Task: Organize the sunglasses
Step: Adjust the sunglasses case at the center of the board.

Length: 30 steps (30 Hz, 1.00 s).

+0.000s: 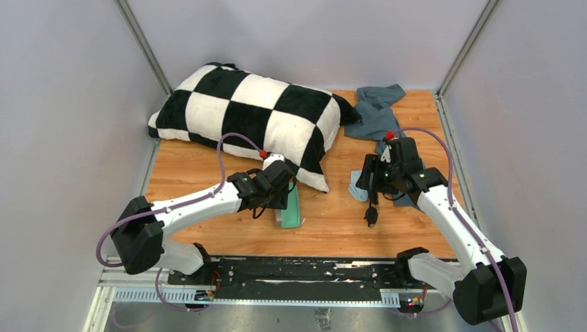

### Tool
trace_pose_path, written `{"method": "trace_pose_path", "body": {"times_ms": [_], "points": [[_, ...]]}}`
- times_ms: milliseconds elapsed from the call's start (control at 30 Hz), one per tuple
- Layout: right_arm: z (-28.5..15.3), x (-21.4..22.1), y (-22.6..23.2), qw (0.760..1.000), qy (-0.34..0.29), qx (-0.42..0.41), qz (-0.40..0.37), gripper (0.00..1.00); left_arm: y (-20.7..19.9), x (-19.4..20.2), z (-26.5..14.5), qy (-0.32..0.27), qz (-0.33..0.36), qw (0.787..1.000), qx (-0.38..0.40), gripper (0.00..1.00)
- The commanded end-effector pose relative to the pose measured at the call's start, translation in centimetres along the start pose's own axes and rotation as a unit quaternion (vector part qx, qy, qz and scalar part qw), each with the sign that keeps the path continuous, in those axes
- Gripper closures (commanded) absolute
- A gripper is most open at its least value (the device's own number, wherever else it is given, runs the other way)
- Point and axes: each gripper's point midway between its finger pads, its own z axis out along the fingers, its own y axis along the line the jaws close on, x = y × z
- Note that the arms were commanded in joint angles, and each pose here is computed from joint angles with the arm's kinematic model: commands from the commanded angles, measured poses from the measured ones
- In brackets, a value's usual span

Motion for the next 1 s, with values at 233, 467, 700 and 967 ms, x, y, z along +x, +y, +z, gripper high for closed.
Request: {"method": "trace_pose_path", "body": {"times_ms": [233,467,700,967], "points": [[-0.1,0.0,1.0,1.0,0.003,-0.015,-0.007,0.29,-0.2,-0.6,1.1,0.019,0.083,0.996,-0.014,0.55],[-0.1,0.2,0.9,1.0,0.003,-0.015,-0.007,0.3,1.5,-2.8,0.1,0.009,0.183,0.983,-0.032,0.65],[0.1,0.5,0.6,1.0,0.007,-0.01,-0.007,0.3,3.0,-4.7,0.1,0.007,0.277,0.959,-0.053,0.64],[0.1,0.6,-0.2,1.0,0.009,0.009,-0.016,0.3,0.9,-6.5,-1.5,-0.019,0.238,0.971,0.003,0.38]]}}
